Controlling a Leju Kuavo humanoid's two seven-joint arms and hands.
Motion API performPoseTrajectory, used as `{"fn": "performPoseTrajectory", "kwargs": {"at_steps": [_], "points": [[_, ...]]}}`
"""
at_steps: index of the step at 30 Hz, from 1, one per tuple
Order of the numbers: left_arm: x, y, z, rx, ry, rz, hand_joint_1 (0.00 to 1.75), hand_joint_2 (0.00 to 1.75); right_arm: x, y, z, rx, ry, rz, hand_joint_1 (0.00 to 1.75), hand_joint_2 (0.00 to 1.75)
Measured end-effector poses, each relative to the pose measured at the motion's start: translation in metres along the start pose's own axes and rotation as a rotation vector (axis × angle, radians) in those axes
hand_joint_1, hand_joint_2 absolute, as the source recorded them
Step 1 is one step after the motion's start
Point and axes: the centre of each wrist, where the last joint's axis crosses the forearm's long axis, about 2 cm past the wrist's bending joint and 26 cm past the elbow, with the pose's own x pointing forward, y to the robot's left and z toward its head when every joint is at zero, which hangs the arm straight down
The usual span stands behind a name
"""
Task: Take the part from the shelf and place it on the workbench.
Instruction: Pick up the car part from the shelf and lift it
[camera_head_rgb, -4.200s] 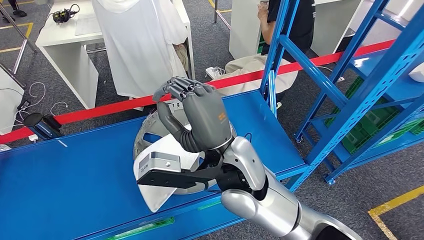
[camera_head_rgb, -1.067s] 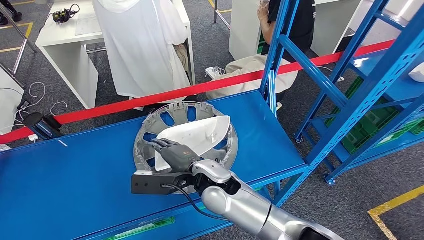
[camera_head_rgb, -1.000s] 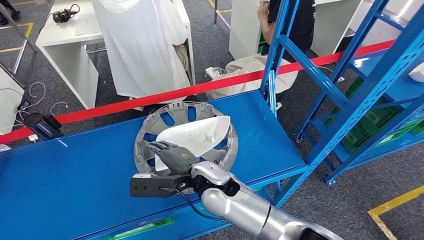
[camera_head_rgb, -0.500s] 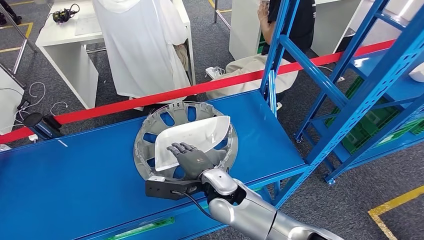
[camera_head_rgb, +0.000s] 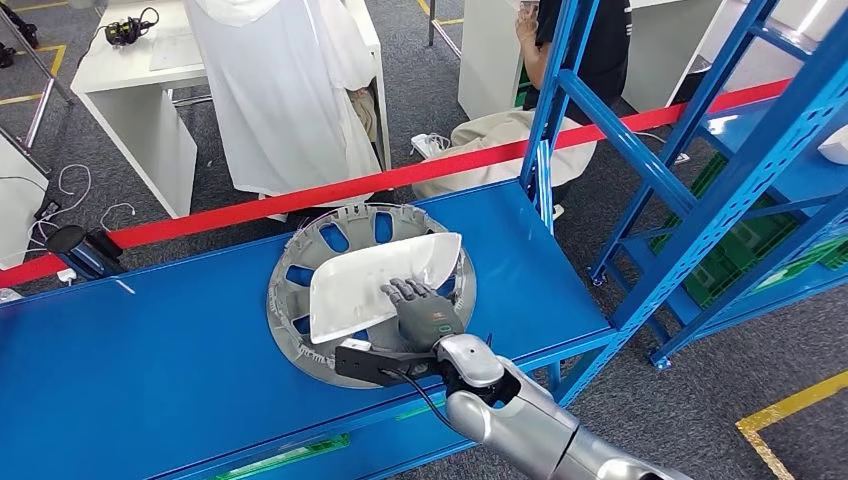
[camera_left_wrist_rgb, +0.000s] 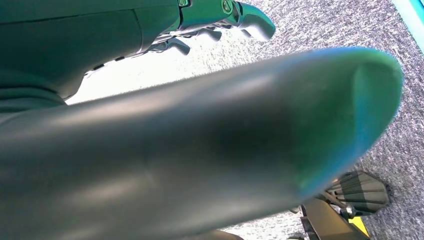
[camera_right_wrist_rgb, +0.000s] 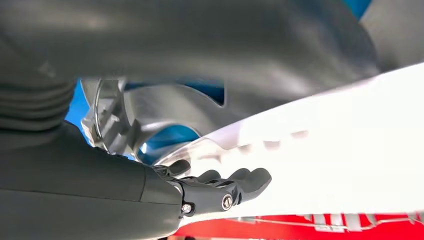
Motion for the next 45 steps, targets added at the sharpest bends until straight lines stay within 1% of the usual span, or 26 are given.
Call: {"fn": "performPoseTrajectory", "kwargs": {"at_steps": [8,19,28,37,38,41,42,45], "points": [[0.000,0.000,0.000,0.000,-0.001,-0.003,0.00,0.00,-0.008,0.002,0.002,-0.019,0.026,-0.021,0.00,1.75],[0.000,0.000,0.000,-0.001,-0.006,-0.005,0.00,0.00,-0.011,-0.002,0.001,-0.031,0.051,-0.024,0.00,1.75],[0.000,0.000,0.000,-0.002,-0.009,-0.009,0.00,0.00,-0.013,0.000,0.001,-0.027,0.059,-0.019,0.00,1.75],[0.000,0.000,0.000,-0.002,-0.007,-0.010,0.00,0.00,-0.015,-0.001,-0.007,-0.026,0.059,-0.019,0.00,1.75],[0.000,0.000,0.000,-0.002,-0.007,-0.010,0.00,0.00,-0.015,-0.001,-0.008,-0.026,0.061,-0.020,0.15,1.75],[0.000,0.000,0.000,-0.002,-0.007,-0.011,0.00,0.00,-0.015,-0.001,-0.010,-0.024,0.066,-0.021,1.46,1.75],[0.000,0.000,0.000,-0.002,-0.007,-0.011,0.00,0.00,-0.016,-0.001,-0.010,-0.022,0.068,-0.022,1.75,1.75],[0.000,0.001,0.000,-0.002,-0.007,-0.011,0.00,0.00,-0.016,0.000,-0.012,-0.018,0.070,-0.028,1.75,1.75]]}}
